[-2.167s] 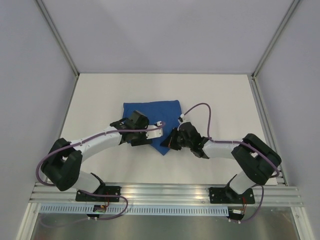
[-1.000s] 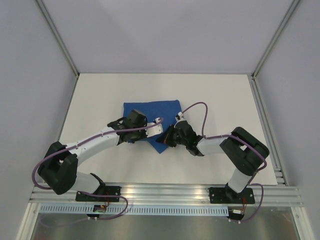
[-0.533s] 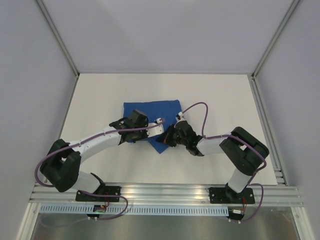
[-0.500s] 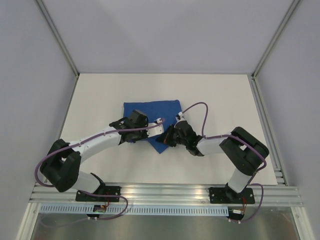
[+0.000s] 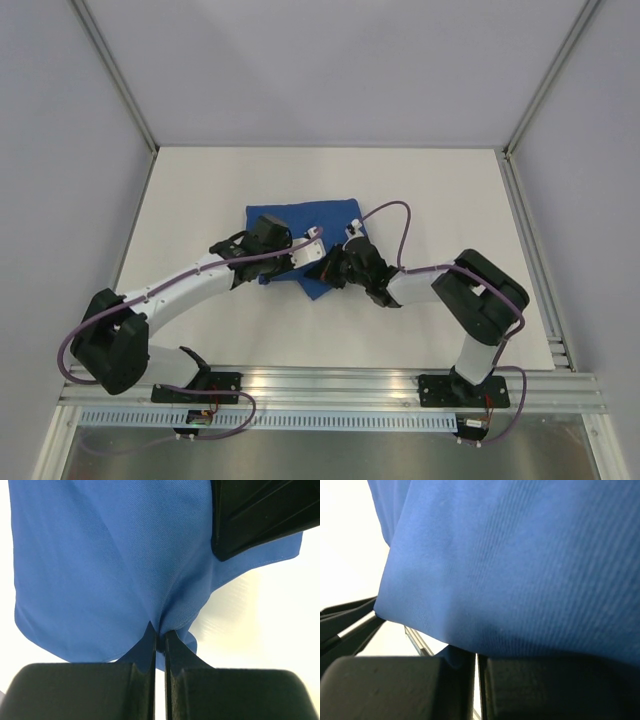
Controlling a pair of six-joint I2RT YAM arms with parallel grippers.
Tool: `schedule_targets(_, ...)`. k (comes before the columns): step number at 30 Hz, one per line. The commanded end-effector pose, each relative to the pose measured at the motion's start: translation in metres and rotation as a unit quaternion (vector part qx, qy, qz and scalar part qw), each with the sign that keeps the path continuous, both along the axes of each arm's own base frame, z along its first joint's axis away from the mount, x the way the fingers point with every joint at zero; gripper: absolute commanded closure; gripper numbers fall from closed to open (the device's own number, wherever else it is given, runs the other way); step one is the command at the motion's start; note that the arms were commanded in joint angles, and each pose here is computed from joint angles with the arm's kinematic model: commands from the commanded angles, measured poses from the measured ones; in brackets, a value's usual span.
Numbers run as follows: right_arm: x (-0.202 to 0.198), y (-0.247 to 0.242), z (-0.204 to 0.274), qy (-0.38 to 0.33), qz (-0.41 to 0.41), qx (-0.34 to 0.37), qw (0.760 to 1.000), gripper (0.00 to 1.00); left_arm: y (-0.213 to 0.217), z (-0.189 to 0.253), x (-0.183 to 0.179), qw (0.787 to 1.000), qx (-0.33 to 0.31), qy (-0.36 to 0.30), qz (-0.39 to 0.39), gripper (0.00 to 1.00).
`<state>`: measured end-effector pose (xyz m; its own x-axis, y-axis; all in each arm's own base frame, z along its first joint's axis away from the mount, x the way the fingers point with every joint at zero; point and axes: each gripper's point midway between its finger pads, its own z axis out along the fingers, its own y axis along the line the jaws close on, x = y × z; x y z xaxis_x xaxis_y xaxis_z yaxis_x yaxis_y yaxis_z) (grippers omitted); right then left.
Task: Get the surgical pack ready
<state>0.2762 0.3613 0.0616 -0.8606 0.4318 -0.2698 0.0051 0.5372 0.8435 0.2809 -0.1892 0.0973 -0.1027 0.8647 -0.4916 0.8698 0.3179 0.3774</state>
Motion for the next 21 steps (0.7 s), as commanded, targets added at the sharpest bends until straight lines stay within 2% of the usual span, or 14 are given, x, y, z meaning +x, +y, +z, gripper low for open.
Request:
schedule_targets(1, 0.035, 0.004, 0.030, -0.051, -0.060, 0.041, 0.996, 1.00, -0.023, 0.038, 0.002, 0.997, -0.068, -0.022, -0.015, 1.00)
schedule_targets(5, 0.050, -0.002, 0.038, -0.065, -0.111, 0.055, 0.990, 0.99, -0.023, 0.040, 0.002, 0.997, -0.072, -0.025, -0.013, 1.00)
schedule_targets(12, 0.071, 0.006, 0.034, -0.076, -0.144, 0.084, 0.983, 0.97, -0.030, 0.055, 0.005, 0.995, -0.087, -0.034, -0.022, 1.00)
schedule_targets(21, 0.102, -0.011, 0.058, -0.158, -0.217, 0.076, 0.960, 0.94, -0.025, 0.048, 0.001, 0.996, -0.072, -0.036, -0.034, 1.00)
